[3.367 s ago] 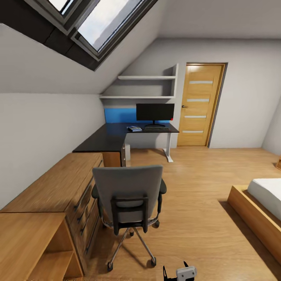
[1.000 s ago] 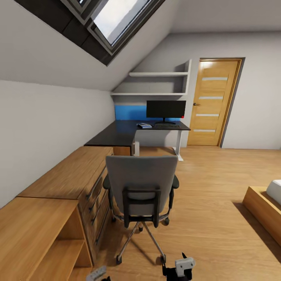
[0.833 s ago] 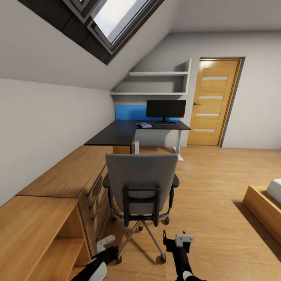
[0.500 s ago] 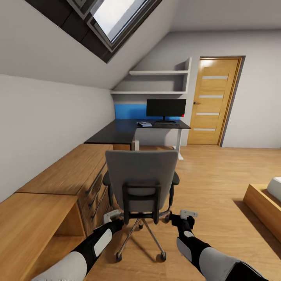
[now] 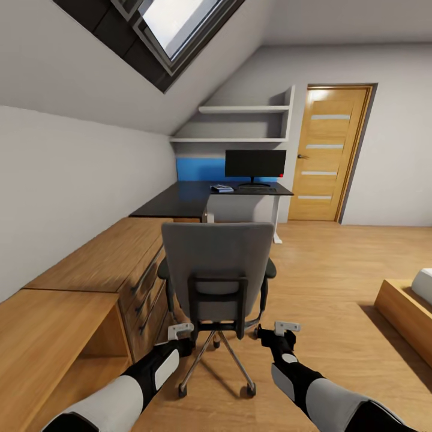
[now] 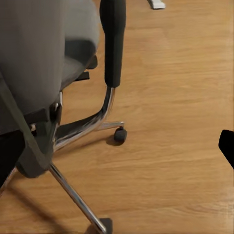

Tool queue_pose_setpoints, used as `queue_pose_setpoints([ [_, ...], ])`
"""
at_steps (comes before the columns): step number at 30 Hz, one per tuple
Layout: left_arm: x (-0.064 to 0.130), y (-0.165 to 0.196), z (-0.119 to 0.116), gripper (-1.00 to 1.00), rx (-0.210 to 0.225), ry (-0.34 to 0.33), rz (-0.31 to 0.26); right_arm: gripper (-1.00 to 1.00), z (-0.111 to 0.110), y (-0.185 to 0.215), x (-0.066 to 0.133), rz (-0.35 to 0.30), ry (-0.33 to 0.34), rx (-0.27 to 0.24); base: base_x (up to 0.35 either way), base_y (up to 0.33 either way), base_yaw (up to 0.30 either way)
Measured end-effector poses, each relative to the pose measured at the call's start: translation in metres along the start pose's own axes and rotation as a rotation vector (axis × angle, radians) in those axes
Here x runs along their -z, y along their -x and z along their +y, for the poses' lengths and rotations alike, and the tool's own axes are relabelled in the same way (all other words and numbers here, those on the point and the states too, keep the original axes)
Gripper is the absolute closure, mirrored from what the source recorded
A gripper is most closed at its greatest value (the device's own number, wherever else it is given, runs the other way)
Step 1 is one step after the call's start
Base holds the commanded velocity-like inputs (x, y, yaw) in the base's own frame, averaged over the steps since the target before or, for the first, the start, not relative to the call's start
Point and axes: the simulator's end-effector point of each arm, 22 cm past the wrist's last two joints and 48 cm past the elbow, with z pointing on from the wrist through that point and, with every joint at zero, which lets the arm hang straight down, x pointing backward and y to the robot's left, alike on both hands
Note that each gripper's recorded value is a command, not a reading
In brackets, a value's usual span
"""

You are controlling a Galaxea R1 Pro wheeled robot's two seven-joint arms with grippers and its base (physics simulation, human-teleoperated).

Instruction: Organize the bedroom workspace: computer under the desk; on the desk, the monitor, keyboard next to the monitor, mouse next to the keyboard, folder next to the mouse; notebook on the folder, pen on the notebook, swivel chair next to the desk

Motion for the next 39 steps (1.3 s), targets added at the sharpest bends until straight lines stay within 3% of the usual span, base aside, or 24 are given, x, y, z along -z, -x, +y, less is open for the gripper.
queue_pose_setpoints([
  [4, -0.005, -0.004, -0.002, -1.0, -0.031, -0.001, -0.022, -1.0, 0.011, -0.01, -0.001, 0.002, 0.037, 0.0, 0.0, 0.0, 0.0],
  [6, -0.007, 0.0, -0.003, -1.0, -0.054, -0.003, -0.068, -1.0, 0.012, -0.014, -0.002, 0.001, 0.044, 0.001, 0.0, 0.0, 0.0],
  [11, -0.012, 0.003, -0.003, -1.0, -0.057, -0.005, -0.126, -1.0, 0.017, -0.024, -0.003, -0.009, 0.066, 0.041, 0.0, 0.0, 0.0],
  [17, -0.019, -0.006, -0.002, -1.0, -0.057, -0.006, -0.137, -1.0, 0.022, -0.035, -0.005, -0.02, 0.087, 0.083, 0.0, 0.0, 0.0],
  [21, -0.024, -0.013, 0.0, -1.0, -0.058, -0.007, -0.139, -1.0, 0.025, -0.044, -0.006, -0.022, 0.093, 0.086, 0.0, 0.0, 0.0],
  [29, -0.034, -0.022, 0.002, -1.0, -0.053, -0.008, -0.162, -1.0, 0.056, -0.06, -0.003, -0.04, 0.143, 0.109, 0.0, 0.0, 0.0],
  [39, -0.046, -0.036, 0.007, -1.0, -0.048, -0.007, -0.18, -1.0, 0.068, -0.075, -0.003, -0.082, 0.164, 0.105, 0.0, 0.0, 0.0],
])
